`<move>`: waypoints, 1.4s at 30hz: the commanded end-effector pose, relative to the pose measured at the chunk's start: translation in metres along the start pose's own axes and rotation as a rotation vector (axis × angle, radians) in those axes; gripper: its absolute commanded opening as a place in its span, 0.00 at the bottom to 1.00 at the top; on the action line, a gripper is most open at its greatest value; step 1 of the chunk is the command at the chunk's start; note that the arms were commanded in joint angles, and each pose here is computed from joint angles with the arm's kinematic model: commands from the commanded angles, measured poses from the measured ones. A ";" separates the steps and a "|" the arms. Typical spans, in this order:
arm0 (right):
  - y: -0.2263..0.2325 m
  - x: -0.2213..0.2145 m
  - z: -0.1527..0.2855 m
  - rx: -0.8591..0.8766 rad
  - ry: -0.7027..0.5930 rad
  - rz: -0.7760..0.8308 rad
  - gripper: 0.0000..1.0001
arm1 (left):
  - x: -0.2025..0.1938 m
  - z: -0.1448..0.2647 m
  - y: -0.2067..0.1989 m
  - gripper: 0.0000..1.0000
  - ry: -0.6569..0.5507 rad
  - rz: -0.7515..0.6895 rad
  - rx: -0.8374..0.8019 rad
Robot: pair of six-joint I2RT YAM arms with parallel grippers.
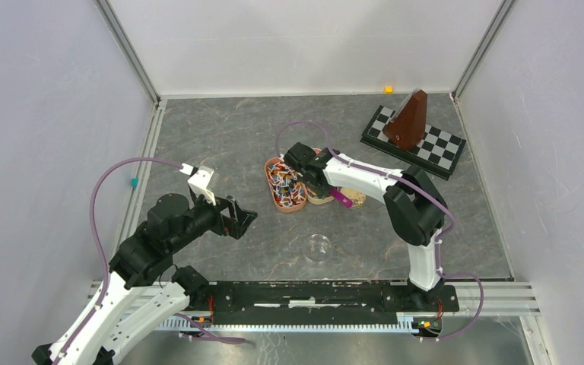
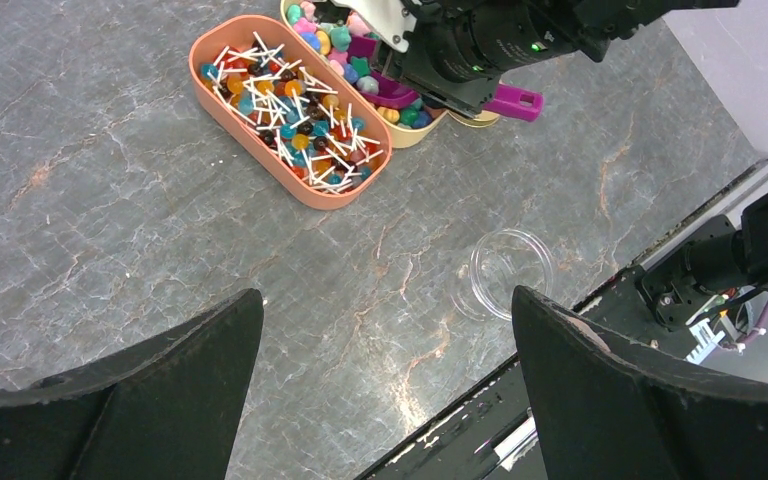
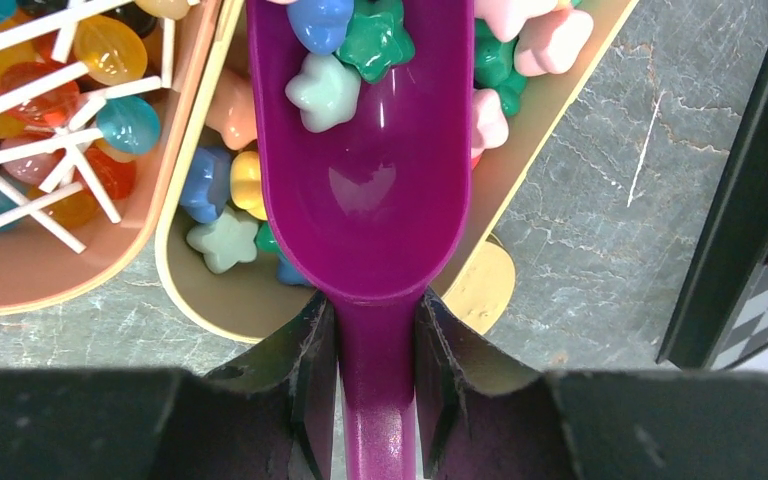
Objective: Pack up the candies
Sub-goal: Scoop the fake candies from the storage box.
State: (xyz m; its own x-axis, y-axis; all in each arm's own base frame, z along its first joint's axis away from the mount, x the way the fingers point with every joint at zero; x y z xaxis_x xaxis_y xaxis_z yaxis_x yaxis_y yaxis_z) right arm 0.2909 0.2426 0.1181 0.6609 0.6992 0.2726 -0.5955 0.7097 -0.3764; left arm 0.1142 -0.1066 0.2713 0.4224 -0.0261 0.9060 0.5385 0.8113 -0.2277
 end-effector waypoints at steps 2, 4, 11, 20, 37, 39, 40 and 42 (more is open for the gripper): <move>0.002 0.012 0.015 0.084 -0.175 -0.067 0.00 | 0.000 -0.003 0.001 1.00 0.002 0.041 0.021; 0.002 0.009 0.014 0.095 -0.199 -0.080 0.00 | -0.001 -0.004 0.001 1.00 0.005 0.041 0.022; -0.002 -0.002 0.011 0.099 -0.279 -0.139 0.00 | -0.001 -0.005 0.001 1.00 0.009 0.044 0.025; -0.005 -0.014 0.013 0.115 -0.375 -0.196 0.00 | -0.002 -0.009 -0.001 1.00 0.026 0.047 0.008; -0.017 -0.031 0.038 0.114 -0.512 -0.228 0.00 | -0.002 -0.015 0.001 1.00 0.048 0.048 0.026; -0.019 -0.034 0.042 0.120 -0.530 -0.227 0.00 | -0.002 -0.016 0.000 1.00 0.051 0.050 0.023; -0.019 -0.036 0.044 0.122 -0.536 -0.225 0.00 | -0.002 -0.016 0.000 1.00 0.052 0.050 0.017; -0.019 -0.040 0.049 0.135 -0.556 -0.217 0.00 | -0.001 -0.016 -0.002 1.00 0.048 0.048 0.004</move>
State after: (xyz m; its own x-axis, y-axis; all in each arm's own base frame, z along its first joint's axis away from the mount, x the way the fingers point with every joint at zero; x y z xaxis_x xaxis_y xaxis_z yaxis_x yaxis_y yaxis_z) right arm 0.2537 0.2037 0.1358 0.5285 0.5017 0.6848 -0.5420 0.8203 -0.1828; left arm 0.1230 -0.1127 0.2608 0.4740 -0.0639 0.8782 0.5218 0.8238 -0.2217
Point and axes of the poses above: each gripper's point midway between its finger pads, its own z axis back along the fingers, its own y axis along the line the jaws close on, x = y × z, the point moved 7 cm from there along z, back along the fingers, and after that the axes turned 5 degrees about -z, right-handed, at the moved point
